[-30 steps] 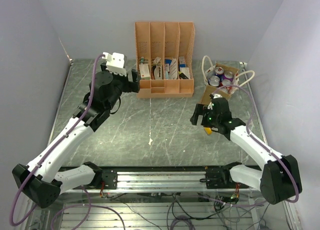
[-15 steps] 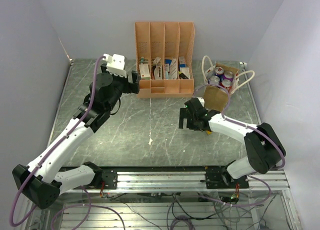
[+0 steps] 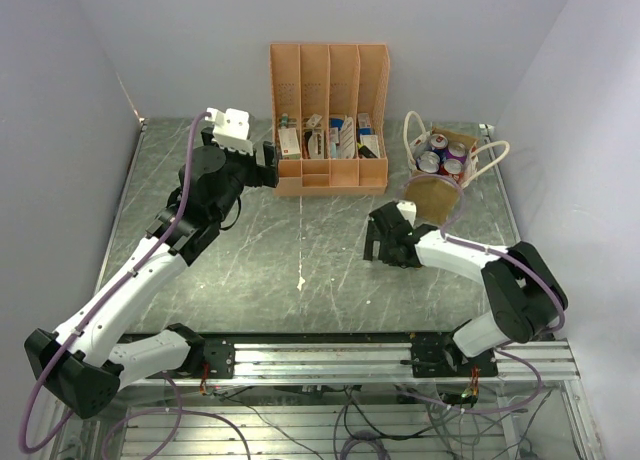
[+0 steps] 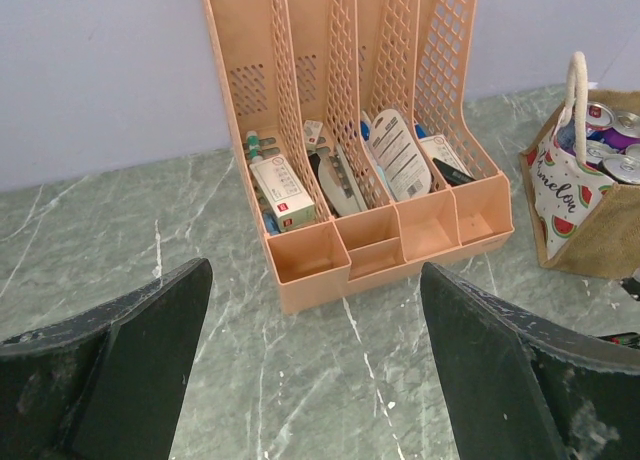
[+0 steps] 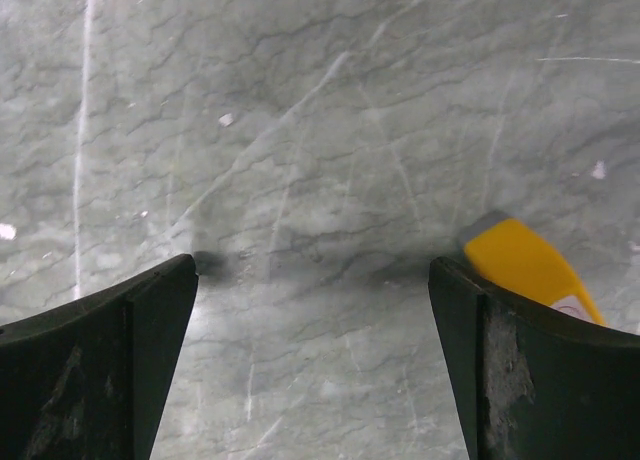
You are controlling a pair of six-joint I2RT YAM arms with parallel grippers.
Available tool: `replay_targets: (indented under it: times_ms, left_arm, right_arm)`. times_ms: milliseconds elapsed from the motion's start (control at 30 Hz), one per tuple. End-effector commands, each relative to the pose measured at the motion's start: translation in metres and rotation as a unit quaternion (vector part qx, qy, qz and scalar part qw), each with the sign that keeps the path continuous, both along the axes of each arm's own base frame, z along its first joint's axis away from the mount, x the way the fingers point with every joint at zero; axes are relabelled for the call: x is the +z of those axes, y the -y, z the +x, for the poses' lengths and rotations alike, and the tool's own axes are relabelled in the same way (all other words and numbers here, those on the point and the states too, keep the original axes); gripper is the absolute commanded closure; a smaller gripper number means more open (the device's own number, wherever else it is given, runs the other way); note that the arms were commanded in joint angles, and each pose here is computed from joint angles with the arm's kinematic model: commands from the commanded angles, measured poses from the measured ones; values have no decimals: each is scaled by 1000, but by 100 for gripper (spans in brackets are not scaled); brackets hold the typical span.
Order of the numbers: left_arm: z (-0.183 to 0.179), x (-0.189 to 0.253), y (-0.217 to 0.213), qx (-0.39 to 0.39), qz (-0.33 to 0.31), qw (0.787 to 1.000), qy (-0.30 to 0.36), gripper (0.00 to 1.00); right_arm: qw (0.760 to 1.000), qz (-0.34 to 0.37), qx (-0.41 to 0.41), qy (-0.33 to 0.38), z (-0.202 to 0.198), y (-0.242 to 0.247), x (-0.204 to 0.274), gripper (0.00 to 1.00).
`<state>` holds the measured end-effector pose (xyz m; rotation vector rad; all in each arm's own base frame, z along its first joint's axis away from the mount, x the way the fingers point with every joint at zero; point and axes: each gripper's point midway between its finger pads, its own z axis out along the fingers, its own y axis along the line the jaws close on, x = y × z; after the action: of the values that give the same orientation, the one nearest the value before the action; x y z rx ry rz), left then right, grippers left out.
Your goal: Take the beverage out of the canvas bag
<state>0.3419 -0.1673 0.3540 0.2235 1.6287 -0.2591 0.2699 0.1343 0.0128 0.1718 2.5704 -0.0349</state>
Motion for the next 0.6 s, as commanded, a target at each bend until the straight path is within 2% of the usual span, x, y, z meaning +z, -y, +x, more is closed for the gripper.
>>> replay_targets:
  times_ms: [0, 333, 567]
  left_arm:
    - [0, 14, -2, 4, -8, 1000, 25, 4]
    - [-1, 12, 1, 3, -2, 1000, 25, 5]
    - [-3, 12, 4, -2, -1, 1000, 24, 5]
  right_arm:
    - [998, -30, -59, 4, -1, 28, -6, 0]
    - [989, -16, -149, 13, -1, 83, -3, 0]
    - [983, -16, -181, 27, 2, 101, 8, 0]
